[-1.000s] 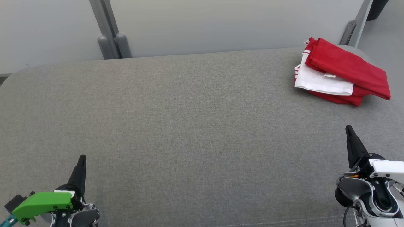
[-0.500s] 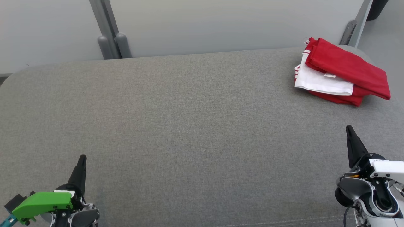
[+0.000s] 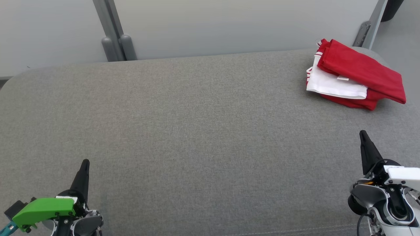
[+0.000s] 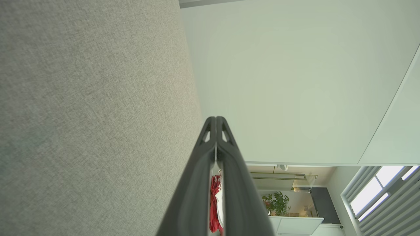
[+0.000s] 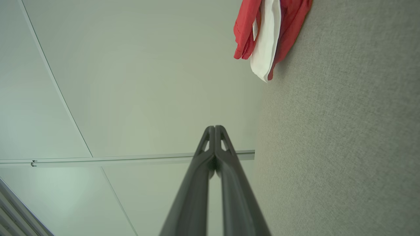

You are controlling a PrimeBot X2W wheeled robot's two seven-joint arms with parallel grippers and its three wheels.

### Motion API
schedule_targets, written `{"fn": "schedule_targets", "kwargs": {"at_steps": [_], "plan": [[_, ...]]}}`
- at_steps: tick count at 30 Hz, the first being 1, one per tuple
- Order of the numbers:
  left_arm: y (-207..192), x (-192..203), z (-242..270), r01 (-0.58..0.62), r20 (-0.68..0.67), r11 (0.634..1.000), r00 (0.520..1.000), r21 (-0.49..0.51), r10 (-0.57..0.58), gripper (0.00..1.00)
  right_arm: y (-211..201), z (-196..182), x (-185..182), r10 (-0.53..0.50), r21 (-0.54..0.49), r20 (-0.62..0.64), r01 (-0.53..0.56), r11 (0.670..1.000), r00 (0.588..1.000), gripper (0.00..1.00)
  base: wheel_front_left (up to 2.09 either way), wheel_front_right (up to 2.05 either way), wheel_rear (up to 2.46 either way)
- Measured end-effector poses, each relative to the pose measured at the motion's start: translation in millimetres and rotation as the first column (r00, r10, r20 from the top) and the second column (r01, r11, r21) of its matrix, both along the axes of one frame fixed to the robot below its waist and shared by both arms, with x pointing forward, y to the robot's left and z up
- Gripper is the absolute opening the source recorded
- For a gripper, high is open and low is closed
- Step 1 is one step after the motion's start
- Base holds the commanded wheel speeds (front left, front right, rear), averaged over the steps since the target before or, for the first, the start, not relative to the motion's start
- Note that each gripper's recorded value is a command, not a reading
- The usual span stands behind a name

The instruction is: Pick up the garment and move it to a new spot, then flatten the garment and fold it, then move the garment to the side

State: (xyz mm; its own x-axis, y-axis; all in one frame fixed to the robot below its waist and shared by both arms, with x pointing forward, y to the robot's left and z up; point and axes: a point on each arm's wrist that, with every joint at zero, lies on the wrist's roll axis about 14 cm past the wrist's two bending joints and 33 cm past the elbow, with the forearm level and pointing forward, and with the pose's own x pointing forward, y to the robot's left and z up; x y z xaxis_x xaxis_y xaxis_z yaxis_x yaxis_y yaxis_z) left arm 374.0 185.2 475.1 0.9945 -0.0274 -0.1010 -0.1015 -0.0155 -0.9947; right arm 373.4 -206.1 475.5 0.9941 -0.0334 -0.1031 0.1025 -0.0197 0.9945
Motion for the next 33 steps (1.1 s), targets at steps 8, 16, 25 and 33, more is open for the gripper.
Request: {"fn": "schedule_targets", "kwargs": {"at_steps": [8, 16, 25, 33], "plan": [[0.0, 0.3, 0.5, 0.001, 0.001, 1.0, 1.0, 0.0, -0.001, 0.0, 0.3, 0.0, 0.0, -0.001, 0.001, 0.0, 0.001, 1.0, 1.0, 0.0, 0.0, 0.0, 0.0], [0.2, 0.4, 0.6, 0.0, 0.002, 1.0, 1.0, 0.001, 0.0, 0.0, 0.3, 0.0, 0.0, 0.001, 0.002, 0.0, -0.001, 1.0, 1.0, 0.0, 0.0, 0.0, 0.0], [0.4, 0.4, 0.8, -0.001, 0.002, 1.0, 1.0, 0.0, 0.001, 0.0, 0.2, 0.2, 0.0, 0.0, 0.002, 0.001, 0.0, 1.0, 1.0, 0.0, 0.0, 0.0, 0.0], [0.2, 0.4, 0.9, 0.001, 0.003, 1.0, 1.0, 0.0, -0.001, 0.0, 0.1, 0.2, 0.1, 0.0, 0.002, 0.001, 0.0, 1.0, 1.0, 0.0, 0.0, 0.0, 0.0]]}}
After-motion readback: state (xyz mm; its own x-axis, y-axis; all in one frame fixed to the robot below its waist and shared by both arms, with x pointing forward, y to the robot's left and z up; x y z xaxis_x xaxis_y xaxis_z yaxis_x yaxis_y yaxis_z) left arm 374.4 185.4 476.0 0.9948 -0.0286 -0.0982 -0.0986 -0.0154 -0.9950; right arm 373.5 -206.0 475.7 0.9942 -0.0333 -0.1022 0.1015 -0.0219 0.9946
